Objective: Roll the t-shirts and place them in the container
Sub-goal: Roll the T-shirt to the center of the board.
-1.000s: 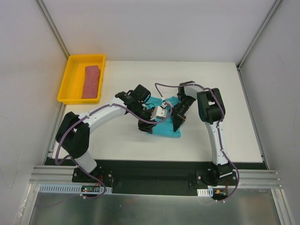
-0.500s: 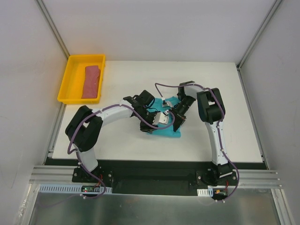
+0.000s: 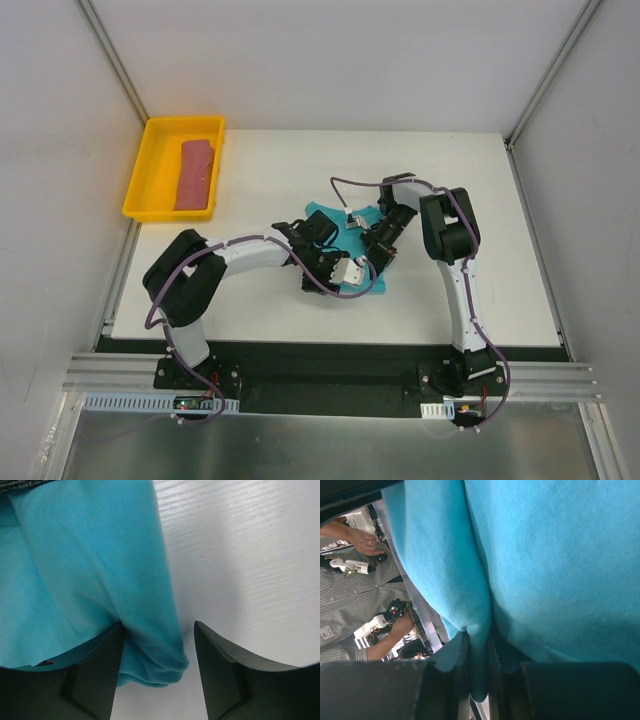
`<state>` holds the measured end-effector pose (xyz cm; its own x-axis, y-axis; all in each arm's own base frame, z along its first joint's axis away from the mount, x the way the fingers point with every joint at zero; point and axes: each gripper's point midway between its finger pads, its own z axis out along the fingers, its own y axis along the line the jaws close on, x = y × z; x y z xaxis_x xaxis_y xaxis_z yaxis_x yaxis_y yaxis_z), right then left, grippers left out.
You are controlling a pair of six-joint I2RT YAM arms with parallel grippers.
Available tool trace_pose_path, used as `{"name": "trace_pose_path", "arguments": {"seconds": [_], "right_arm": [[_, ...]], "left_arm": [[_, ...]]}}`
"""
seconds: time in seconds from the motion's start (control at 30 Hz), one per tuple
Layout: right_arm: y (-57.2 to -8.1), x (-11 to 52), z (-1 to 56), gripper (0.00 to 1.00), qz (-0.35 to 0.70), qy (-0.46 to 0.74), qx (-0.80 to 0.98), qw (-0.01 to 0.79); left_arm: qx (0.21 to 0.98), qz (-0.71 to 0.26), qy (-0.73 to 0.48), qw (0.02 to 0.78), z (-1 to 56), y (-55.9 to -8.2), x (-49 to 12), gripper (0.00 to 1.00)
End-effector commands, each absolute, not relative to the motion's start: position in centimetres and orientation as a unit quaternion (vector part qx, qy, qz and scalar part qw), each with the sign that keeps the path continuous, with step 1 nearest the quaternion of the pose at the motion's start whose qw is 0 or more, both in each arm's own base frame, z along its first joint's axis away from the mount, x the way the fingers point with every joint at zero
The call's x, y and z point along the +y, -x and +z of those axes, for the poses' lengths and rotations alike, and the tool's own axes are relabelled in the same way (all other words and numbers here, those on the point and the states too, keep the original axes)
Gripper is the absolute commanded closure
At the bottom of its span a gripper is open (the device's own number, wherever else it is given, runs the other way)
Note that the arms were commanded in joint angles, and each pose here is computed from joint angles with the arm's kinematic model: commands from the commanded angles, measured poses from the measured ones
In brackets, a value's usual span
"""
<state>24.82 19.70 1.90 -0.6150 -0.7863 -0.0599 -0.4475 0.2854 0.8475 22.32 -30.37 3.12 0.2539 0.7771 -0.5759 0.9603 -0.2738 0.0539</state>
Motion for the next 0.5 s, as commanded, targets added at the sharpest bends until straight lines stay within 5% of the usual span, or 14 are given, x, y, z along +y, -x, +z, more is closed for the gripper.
{"name": "trace_pose_path", "arguments": {"seconds": [0.0,0.27,0.4,0.47], "right_arm": [[-22.6,18.5,4.1,0.94,-0.452,-0.378,-0.764,0.264],[-22.8,18.5,4.1,0.94,-0.457,-0.371,-0.765,0.261],[-22.8,18.5,4.1,0.92,-0.457,-0.371,-0.765,0.261],[-22.9,18.4,4.2,0.90,-0.458,-0.367,-0.767,0.258]], "left_arm": [[0.562,-0.150,-0.791,0.193,0.0,-22.7,-28.7,0.43],[0.573,-0.057,-0.804,0.148,-3.4,-23.3,-24.8,0.51],[0.582,-0.051,-0.802,0.122,-4.5,-22.3,-23.2,0.83],[0.584,-0.065,-0.800,0.121,-4.3,-21.9,-23.4,0.91]]}}
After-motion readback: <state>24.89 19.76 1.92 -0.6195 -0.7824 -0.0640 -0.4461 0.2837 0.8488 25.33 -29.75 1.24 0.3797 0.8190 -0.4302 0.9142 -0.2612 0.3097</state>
